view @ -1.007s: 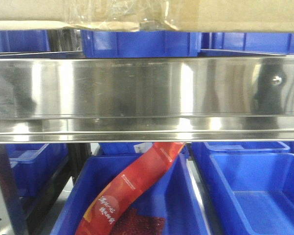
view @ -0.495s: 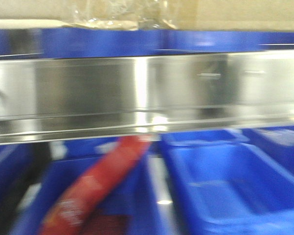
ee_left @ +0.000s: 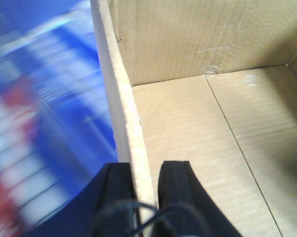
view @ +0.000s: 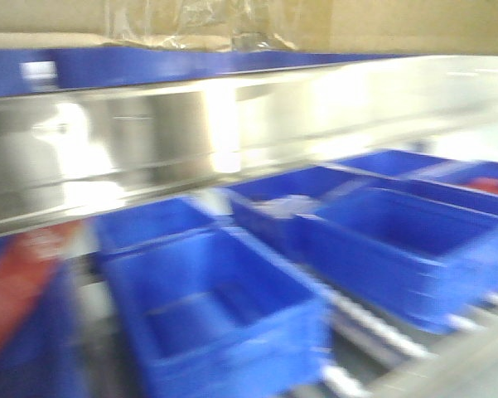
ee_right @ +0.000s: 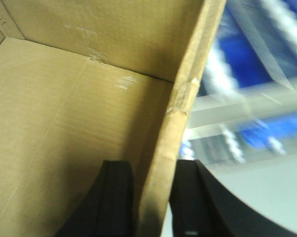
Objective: Grab carton from right shelf to conveyor
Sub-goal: 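Drive the base toward the red conveyor holding the carton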
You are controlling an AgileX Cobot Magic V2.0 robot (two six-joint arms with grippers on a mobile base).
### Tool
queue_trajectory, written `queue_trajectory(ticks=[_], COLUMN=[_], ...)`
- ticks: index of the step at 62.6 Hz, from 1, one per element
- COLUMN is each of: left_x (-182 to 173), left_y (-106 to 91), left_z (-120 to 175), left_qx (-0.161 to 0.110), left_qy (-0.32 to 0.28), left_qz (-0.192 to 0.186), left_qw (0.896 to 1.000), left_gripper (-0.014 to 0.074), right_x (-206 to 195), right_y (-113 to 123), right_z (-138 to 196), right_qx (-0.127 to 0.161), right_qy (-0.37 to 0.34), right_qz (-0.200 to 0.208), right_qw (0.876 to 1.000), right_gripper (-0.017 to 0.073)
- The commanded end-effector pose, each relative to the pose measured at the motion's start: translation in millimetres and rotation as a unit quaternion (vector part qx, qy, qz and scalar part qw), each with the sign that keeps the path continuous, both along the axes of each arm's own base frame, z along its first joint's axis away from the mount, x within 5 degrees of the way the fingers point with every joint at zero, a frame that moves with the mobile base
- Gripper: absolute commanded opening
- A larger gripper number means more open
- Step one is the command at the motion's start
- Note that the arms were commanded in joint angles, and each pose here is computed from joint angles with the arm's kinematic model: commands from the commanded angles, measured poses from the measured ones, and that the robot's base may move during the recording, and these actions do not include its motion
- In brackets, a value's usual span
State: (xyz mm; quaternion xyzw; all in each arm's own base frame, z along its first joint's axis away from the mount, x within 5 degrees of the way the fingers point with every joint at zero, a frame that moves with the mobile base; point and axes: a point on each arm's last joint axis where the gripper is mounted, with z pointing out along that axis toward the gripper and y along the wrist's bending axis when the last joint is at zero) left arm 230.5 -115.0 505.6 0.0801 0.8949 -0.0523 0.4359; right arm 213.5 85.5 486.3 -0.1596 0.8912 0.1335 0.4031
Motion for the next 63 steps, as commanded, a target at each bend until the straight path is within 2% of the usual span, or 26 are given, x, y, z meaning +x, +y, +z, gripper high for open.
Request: queue_trajectory(ticks=[1,63], left_x=[-5.8,-5.8], left_y=[-5.0,-5.0], left_z=[7.9,7.9], left_qx=[-0.027,-0.027], left_qy=[-0.023,-0.023], left_qz=[-0.028,-0.028], left_qw=[0.999,0.999], left_gripper=[-0.0016,-0.0016], right_x=[-2.7,-2.7], right_y=[1.5,1.5], right_z=[7.7,7.7], right_qx=[0.014,0.014], right_qy=[-0.032,-0.032], right_qz=[0.011,0.011], right_qw=[0.999,0.999], right_gripper=[-0.0068,-0.0068])
